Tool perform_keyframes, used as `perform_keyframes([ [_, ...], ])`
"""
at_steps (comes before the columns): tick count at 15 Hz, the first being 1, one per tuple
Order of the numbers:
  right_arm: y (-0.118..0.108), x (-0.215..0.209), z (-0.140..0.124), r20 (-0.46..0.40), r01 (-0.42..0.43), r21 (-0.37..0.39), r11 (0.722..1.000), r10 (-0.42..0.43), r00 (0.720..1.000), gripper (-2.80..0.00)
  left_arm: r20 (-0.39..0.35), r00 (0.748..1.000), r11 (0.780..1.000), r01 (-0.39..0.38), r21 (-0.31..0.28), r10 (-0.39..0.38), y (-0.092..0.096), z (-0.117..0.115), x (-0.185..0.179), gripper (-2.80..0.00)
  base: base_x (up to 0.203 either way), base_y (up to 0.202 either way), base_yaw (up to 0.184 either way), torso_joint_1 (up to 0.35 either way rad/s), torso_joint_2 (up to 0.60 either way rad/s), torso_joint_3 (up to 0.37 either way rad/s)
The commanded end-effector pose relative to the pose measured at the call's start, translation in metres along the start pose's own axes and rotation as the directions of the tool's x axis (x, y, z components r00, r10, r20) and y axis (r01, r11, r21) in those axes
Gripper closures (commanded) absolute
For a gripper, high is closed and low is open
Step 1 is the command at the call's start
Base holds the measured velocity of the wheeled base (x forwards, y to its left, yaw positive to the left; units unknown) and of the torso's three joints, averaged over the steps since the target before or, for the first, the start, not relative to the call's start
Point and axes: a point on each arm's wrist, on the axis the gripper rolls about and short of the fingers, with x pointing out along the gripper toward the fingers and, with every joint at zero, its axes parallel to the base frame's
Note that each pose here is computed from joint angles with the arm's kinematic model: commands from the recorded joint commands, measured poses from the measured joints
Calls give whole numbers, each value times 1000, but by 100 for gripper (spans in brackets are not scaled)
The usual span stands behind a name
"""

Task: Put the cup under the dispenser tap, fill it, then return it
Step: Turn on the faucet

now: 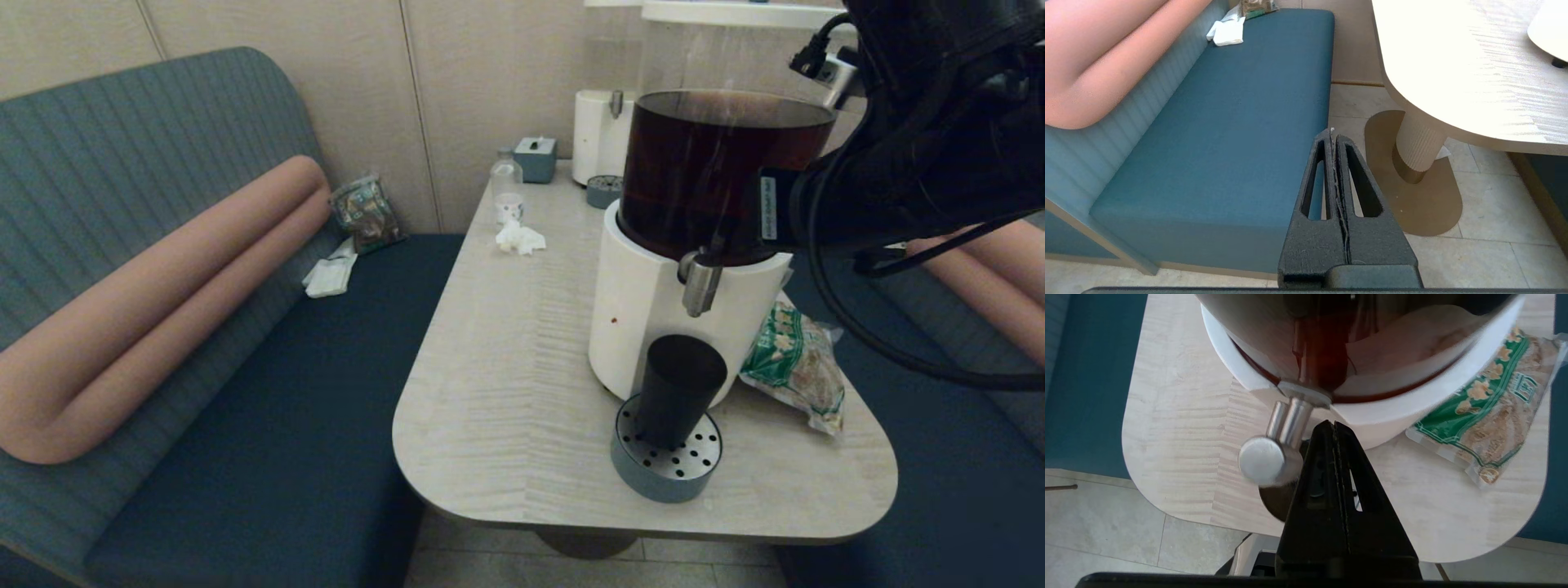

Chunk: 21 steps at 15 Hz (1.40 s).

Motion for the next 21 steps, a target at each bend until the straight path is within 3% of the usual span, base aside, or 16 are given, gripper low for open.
perform_keyframes([
  [1,4,11,1,-10,9,-1,1000,-9,1000,0,-1,1000,1000,-1,0,1,0,0,0,0,0,0,0,0,0,0],
  [21,16,39,1,5,-17,3,1000,17,1000,0,-1,1000,1000,-1,0,1,0,0,0,0,0,0,0,0,0,0],
])
